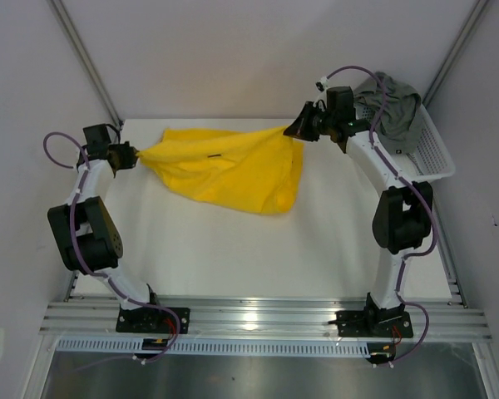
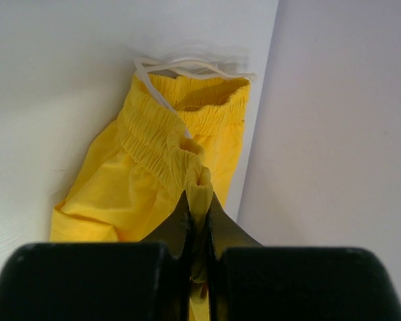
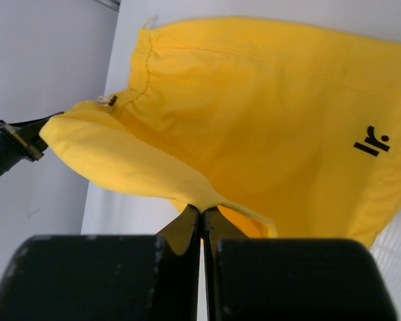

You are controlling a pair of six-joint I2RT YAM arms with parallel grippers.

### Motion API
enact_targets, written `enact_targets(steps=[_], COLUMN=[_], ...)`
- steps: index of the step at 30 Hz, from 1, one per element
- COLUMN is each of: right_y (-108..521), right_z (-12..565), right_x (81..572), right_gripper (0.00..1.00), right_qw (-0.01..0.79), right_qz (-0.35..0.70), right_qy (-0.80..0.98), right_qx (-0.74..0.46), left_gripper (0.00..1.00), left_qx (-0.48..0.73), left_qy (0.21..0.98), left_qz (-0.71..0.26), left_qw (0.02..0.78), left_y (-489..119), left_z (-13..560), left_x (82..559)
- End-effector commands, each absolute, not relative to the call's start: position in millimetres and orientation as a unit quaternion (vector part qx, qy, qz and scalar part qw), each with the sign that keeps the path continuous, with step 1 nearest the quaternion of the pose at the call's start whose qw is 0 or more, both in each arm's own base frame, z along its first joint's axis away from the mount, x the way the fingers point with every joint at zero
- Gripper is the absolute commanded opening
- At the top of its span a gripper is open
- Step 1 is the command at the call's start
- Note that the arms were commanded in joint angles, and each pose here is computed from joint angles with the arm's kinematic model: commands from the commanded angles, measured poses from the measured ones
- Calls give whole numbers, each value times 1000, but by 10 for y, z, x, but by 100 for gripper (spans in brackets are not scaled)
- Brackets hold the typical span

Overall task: Fold and stack the shorts
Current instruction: Fold the shorts

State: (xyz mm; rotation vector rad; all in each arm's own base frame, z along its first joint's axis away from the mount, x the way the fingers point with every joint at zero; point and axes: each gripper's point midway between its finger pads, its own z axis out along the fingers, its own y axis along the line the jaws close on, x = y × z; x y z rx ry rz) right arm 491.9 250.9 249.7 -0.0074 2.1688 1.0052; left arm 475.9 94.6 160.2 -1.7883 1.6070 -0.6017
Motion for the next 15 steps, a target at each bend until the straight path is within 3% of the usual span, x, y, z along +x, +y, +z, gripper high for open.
enact_targets(steps=[1,9,15], right_y=[2538,2526,2429], right_z=[2761,2907,3155], right_x=[5044,4621,3875], right_gripper=[0,0,0], right_qw=[393,394,407], right_qz=[420,425,424], right_qy=[818,814,806], right_qx=[-16,-38,-65], left_gripper=[0,0,0], left_qx=[-660,-648,-640], left_qy=[593,610,621], left_qz=[-286,-277,-278], left_qw=[362,364,358], left_y=[896,791,650], left_z=[2003,2074,2113], left_x=[4928,4577,4224])
